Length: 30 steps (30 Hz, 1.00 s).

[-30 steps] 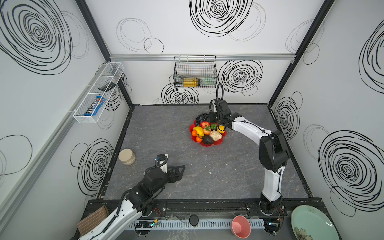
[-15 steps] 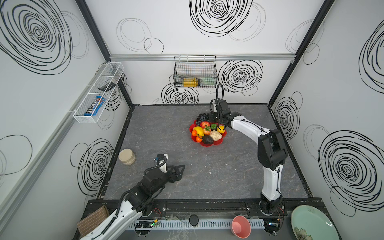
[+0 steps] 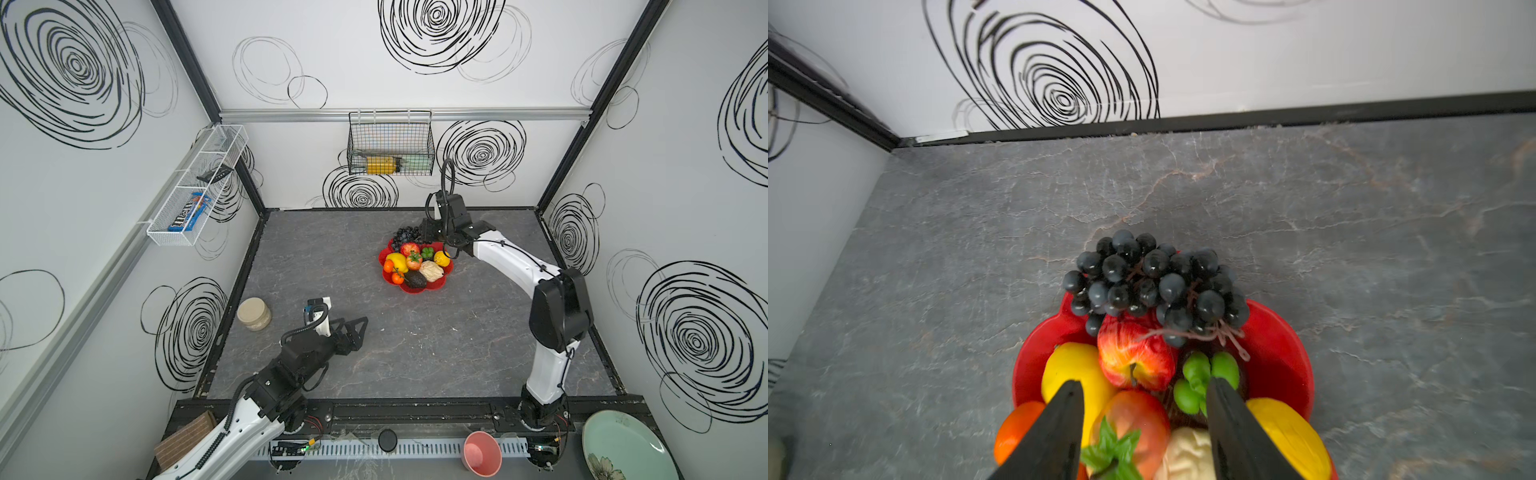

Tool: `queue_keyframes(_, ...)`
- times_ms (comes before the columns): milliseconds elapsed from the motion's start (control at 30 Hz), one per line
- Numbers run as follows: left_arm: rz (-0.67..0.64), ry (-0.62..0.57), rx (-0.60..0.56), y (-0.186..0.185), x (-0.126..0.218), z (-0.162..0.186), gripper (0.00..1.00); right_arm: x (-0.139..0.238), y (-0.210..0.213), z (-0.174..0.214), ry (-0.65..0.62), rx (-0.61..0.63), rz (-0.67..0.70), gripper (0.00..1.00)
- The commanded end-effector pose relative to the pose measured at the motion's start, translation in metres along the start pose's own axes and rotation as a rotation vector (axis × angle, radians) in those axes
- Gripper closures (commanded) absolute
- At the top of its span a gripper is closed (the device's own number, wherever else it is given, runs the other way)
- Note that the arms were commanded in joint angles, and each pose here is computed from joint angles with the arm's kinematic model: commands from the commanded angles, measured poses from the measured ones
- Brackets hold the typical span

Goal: Place and organize the fake fruits in the fruit bowl

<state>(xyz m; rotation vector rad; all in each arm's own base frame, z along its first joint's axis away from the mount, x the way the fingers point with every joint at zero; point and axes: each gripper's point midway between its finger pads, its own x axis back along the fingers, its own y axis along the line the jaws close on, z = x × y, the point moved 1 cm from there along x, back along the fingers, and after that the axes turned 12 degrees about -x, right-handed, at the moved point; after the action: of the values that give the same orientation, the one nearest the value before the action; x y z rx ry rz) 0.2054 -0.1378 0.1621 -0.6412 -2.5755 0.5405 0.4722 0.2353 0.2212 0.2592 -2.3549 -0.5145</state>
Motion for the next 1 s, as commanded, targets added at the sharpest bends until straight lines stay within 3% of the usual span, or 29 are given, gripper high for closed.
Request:
queue_keyframes(0,-0.039,-0.175,-0.048,-0.011,0.005,-0.058,0.04,0.057,0.007,-0.028,-0.126,0.015,-0.045,0.41)
queue_keyframes(267,-0.226,-0.355,-0.13,-0.01,-0.002,-0.128,0.04,0.169,-0.041,-0.038,-0.432,0.011,-0.009,0.2)
queue_keyframes(400,-0.329,-0.39,-0.22,-0.001,-0.016,-0.14,0.04,0.192,-0.099,-0.029,-0.532,-0.055,0.086,0.13)
queue_keyframes(700,-0.591,-0.429,-0.544,0.038,-0.026,-0.13,0.04,0.181,-0.232,0.027,-0.593,-0.167,0.414,0.04)
queue_keyframes(967,-0.709,-0.395,-0.622,0.091,-0.032,-0.116,0.04,0.151,-0.271,0.07,-0.567,-0.105,0.52,0.0)
